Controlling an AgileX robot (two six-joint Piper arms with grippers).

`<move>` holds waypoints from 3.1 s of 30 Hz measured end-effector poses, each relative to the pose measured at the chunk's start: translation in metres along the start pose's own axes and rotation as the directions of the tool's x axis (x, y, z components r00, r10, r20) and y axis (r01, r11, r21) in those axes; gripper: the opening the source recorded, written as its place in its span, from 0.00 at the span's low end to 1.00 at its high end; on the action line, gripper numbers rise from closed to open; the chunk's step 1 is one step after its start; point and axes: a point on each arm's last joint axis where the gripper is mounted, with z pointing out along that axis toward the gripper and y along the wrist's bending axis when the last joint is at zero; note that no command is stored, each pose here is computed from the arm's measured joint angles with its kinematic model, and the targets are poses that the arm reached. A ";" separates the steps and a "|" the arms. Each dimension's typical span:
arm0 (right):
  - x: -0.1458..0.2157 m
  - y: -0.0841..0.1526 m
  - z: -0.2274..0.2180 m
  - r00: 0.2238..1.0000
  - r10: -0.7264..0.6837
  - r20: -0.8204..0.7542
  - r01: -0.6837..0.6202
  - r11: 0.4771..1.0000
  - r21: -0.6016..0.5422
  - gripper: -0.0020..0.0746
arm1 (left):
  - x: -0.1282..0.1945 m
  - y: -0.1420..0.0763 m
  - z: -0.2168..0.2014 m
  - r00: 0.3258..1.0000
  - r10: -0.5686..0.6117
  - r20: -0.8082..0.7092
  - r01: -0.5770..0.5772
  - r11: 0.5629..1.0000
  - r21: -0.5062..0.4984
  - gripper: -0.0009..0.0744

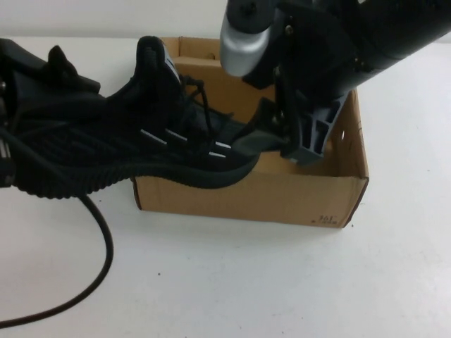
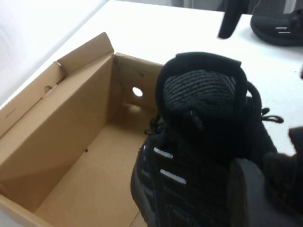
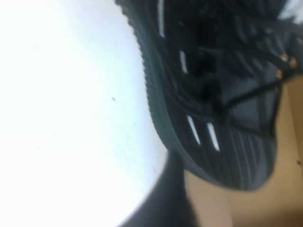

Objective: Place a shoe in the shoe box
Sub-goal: Hand over the shoe, then place the shoe in the shoe box

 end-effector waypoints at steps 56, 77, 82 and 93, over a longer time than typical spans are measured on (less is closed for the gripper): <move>0.008 -0.056 0.038 0.882 0.206 0.424 -0.060 0.942 -0.331 0.88 | -0.001 -0.001 -0.002 0.999 -0.045 0.003 0.045 0.999 0.009 0.07; 0.001 -0.043 0.067 0.919 0.169 0.357 -0.028 0.929 -0.368 0.27 | -0.001 -0.002 -0.002 0.999 -0.047 0.003 0.047 0.999 0.015 0.07; 0.002 -0.043 0.068 0.920 0.169 0.355 -0.029 0.929 -0.368 0.06 | -0.001 -0.002 -0.002 0.999 -0.046 -0.001 0.046 0.999 0.015 0.07; 0.003 -0.043 0.071 0.925 0.165 0.343 -0.026 0.927 -0.374 0.05 | -0.004 -0.001 -0.003 0.964 -0.266 0.023 0.266 0.964 0.004 0.61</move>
